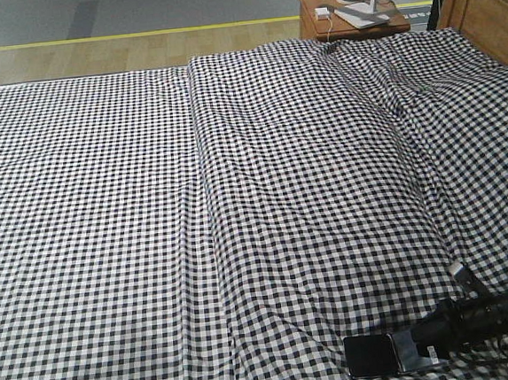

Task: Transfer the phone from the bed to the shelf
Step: 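Close the right gripper on the black phone's edge, then lift the phone off the sheet with the right gripper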

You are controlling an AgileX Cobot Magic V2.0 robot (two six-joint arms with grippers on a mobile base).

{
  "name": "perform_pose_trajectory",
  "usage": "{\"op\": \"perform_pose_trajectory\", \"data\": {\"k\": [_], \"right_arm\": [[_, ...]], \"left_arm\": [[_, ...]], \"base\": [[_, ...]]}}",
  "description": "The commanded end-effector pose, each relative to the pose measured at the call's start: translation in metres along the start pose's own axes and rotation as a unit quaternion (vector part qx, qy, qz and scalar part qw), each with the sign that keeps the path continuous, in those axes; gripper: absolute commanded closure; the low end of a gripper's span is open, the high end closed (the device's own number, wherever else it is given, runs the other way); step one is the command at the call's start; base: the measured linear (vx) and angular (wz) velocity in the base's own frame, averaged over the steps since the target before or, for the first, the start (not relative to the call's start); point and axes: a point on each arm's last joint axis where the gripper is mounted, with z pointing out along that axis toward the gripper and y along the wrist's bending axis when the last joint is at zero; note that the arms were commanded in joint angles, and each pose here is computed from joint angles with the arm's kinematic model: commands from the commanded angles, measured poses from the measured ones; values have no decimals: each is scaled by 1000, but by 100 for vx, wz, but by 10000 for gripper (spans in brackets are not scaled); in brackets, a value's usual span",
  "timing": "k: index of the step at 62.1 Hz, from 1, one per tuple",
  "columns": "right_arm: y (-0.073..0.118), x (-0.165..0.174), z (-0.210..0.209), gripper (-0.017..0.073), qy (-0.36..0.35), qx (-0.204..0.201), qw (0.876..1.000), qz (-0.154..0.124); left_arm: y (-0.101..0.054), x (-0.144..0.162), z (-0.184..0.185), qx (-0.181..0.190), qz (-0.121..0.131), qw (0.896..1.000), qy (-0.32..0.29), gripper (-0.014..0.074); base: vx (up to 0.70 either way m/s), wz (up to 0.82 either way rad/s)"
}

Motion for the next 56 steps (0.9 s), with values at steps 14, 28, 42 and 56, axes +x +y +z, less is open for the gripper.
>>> {"op": "perform_pose_trajectory", "data": {"k": [14,28,42,56], "right_arm": [[26,-9,-15,571,2,-60,997,-48],[33,-12,-21,568,1,-55,998,-41],[61,-14,-41,564,-14,-49,996,-77],[105,-12,-65,563,-52,-48,992,-108]], "left_arm": [[2,-14,-3,-5,-7,999,-53,592],[2,-14,-3,-5,-7,999,-53,592],[2,-14,-3,-5,-7,999,-53,592],[2,-14,-3,-5,-7,999,-53,592]], "base": [[0,0],[0,0],[0,0],[0,0]]}}
